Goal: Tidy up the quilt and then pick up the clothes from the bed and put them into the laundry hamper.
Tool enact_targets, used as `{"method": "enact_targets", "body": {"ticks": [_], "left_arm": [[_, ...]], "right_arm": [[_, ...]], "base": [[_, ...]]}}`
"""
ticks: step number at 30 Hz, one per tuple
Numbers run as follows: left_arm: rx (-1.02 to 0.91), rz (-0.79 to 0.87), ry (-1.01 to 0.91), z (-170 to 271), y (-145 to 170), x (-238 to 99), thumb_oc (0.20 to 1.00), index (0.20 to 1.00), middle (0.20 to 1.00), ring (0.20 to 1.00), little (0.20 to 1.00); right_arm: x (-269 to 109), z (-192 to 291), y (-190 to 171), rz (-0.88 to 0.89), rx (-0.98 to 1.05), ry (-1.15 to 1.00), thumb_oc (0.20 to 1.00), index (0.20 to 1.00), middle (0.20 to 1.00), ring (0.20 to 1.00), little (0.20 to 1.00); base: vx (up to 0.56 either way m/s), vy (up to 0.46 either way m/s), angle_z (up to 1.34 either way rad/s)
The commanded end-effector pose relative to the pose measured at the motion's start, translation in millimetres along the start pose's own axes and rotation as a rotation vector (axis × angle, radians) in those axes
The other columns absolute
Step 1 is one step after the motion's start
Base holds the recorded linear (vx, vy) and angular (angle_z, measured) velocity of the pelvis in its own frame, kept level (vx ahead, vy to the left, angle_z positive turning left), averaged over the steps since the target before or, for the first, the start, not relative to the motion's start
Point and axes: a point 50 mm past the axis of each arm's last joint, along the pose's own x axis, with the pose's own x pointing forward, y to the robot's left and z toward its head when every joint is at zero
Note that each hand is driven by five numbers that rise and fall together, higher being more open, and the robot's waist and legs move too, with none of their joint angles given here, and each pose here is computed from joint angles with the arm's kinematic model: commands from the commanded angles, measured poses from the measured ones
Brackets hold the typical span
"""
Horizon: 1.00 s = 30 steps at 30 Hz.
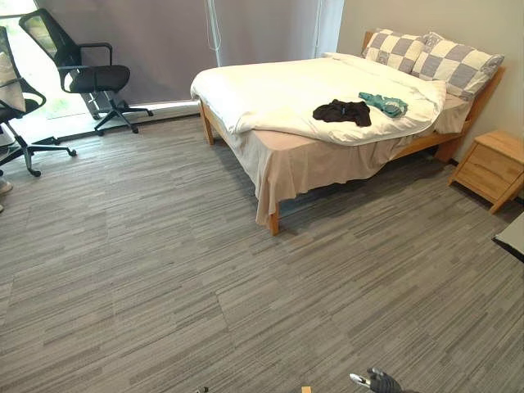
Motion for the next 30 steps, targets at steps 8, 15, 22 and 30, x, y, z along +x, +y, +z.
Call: {"method": "enact_targets", "body": {"ticks": [8, 15, 22, 30], "left_arm": [[0.081, 0.005, -0.120, 44, -5, 7, 1.000, 1.000, 1.000, 1.000, 1.000], [0.119, 0.078, -0.193, 69, 26, 11, 1.000, 1.000, 1.000, 1.000, 1.000], [0.056, 0.150, -0.218, 81, 52, 11, 1.000, 1.000, 1.000, 1.000, 1.000], [0.139, 0.088, -0.197, 73, 35, 12, 1.000, 1.000, 1.000, 1.000, 1.000]], "right_arm": [[2, -11, -5, -0.042, 0.031, 0.067, 1.000, 1.000, 1.000, 1.000, 1.000], [-2, -29, -23, -0.053, -0.196, 0.155, 1.000, 1.000, 1.000, 1.000, 1.000], [1, -21, -32, -0.095, -0.070, 0.146, 1.000, 1.000, 1.000, 1.000, 1.000], [0, -22, -25, -0.105, 0.027, 0.128, 1.000, 1.000, 1.000, 1.000, 1.000]], "base": [[0.01, 0.045, -0.01], [-0.01, 0.070, -0.07], [0.10, 0.077, 0.04], [0.50, -0.097, -0.02]]}}
